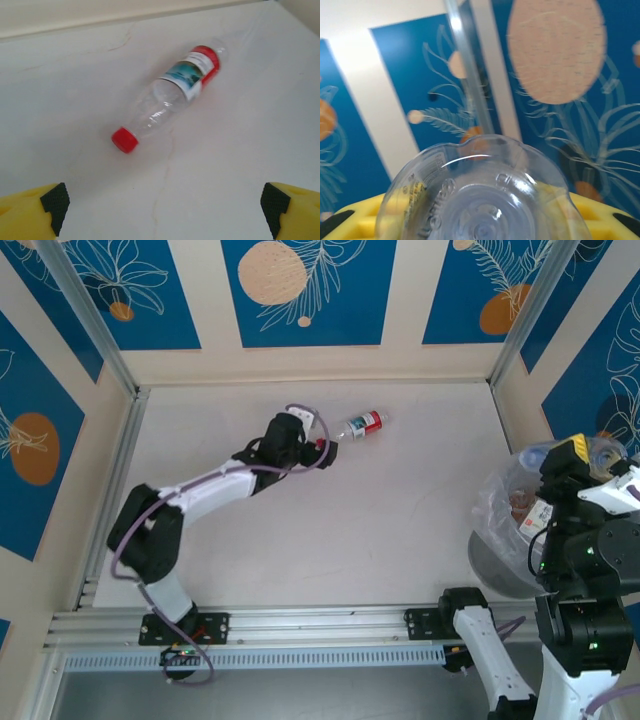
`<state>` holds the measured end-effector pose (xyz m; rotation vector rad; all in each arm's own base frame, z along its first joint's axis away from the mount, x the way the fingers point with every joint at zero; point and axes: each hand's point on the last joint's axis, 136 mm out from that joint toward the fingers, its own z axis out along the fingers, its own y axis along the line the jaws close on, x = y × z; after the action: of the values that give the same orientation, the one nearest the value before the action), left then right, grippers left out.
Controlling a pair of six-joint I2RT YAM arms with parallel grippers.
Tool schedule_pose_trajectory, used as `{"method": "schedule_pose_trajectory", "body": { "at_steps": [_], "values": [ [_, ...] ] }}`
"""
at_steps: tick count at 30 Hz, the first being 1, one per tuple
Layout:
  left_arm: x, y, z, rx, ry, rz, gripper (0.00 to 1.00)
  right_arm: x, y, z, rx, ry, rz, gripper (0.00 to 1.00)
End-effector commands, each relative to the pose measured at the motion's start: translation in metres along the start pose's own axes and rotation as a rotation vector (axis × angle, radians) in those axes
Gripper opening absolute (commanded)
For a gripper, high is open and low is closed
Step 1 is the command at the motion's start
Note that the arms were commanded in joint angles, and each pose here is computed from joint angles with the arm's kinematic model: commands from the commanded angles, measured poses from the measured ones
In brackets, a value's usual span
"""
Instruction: Put the plastic bottles in the bin
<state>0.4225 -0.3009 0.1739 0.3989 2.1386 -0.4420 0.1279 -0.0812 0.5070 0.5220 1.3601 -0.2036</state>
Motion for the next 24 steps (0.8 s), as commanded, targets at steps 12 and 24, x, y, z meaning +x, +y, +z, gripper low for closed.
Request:
{"method": "schedule_pose_trajectory", "body": {
  "at_steps": [12,24],
  "values": [
    [0.023,0.027,0.109,0.191,0.26,0.158,0.99,0.093,-0.035,0.034,0.292,0.268,-0.226,0.51],
    [0.049,0.001,0.152,0.322,0.345,0.209,0.96,0.185,-0.063,0.07,0.344,0.592,0.124,0.79]
  ]
}}
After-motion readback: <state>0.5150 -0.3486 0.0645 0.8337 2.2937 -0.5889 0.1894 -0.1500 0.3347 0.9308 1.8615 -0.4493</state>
